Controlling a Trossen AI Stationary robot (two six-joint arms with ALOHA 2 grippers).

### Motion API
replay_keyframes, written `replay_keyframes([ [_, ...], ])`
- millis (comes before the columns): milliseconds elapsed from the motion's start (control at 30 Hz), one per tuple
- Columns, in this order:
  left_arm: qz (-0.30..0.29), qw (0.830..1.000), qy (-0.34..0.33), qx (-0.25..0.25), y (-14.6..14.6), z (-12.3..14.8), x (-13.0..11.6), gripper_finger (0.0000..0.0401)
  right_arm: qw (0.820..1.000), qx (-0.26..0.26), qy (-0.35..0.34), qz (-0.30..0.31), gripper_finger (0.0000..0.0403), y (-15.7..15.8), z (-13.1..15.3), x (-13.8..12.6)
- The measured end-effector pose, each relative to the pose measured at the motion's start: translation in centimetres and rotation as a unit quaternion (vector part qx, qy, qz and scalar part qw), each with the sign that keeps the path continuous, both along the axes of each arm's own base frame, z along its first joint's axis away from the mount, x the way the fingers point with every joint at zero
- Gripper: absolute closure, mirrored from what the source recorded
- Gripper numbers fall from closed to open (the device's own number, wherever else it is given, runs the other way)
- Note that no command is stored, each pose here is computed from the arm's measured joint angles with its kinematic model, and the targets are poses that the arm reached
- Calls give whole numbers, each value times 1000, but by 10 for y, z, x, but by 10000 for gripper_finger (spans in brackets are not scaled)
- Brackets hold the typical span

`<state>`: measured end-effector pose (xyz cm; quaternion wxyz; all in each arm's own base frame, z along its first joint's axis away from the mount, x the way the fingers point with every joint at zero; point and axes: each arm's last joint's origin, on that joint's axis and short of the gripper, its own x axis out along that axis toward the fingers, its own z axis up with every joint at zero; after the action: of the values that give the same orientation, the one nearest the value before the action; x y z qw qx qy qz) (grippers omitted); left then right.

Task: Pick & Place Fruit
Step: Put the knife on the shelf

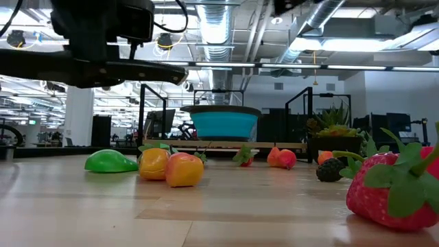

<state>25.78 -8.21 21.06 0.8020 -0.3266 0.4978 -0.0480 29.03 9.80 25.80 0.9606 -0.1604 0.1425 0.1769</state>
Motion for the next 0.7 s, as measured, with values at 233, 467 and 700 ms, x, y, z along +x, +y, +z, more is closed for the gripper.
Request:
replay_keyframes([
  [233, 36, 999, 4, -11, 11, 0, 4, 330, 997, -65, 46, -9, 403, 14, -8, 45],
  [467, 74, 997, 6, -26, 23, 1, 8, 330, 979, -167, 91, -73, 403, 25, -16, 77],
  [700, 80, 996, 1, -31, 26, 2, 9, 329, 966, -204, 119, -105, 403, 35, -9, 96],
])
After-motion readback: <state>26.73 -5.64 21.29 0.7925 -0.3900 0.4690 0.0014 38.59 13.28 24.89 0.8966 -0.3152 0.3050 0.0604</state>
